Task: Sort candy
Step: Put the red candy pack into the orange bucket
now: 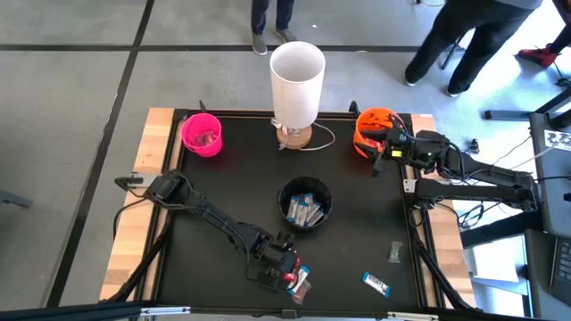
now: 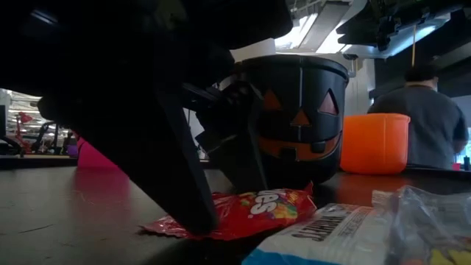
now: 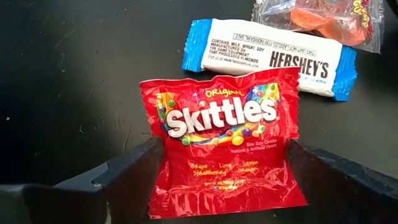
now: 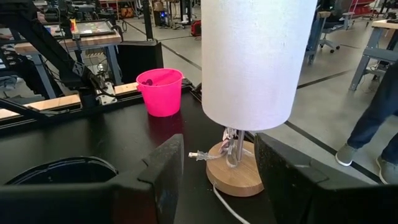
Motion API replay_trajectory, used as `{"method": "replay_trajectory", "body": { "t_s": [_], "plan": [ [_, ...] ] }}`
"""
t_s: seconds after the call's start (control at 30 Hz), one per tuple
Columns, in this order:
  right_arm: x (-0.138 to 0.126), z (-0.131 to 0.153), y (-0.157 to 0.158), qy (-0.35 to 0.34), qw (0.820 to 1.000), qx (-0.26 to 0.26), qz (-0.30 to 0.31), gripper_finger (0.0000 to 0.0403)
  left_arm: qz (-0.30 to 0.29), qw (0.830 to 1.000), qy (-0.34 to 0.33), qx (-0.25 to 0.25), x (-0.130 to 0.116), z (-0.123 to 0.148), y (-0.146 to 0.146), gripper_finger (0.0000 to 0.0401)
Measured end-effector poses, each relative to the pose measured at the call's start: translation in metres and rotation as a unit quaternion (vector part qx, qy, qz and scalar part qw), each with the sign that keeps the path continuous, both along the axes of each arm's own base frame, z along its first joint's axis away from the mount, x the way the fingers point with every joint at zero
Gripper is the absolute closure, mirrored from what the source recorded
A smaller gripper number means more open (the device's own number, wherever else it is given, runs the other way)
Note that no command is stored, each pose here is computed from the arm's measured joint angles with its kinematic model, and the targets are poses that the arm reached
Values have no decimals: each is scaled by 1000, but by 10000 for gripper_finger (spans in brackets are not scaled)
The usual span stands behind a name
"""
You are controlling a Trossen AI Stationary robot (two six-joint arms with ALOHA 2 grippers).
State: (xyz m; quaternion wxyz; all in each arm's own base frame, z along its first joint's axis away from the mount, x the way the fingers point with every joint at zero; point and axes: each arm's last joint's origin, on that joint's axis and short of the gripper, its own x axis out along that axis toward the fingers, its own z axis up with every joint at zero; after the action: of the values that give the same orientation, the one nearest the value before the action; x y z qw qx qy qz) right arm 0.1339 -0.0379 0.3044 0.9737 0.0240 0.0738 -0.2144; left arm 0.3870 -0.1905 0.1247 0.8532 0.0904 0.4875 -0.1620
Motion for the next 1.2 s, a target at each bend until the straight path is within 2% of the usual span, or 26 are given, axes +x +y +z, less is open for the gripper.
{"method": "replay_trajectory", "body": {
  "t_s": [0.3,0.77,1.07,1.2],
  "plan": [
    [0,0,0,2,1000,1,1,210,4,1000,10,13,-2,-1,1,86],
    [0,-2,0,11,1000,3,2,210,6,1000,10,16,-3,0,2,192],
    [0,-2,0,11,1000,4,3,210,7,1000,-9,13,6,28,-1,218],
    [0,-2,0,11,1000,4,3,210,9,1000,1,26,8,43,-1,221]
  ]
}}
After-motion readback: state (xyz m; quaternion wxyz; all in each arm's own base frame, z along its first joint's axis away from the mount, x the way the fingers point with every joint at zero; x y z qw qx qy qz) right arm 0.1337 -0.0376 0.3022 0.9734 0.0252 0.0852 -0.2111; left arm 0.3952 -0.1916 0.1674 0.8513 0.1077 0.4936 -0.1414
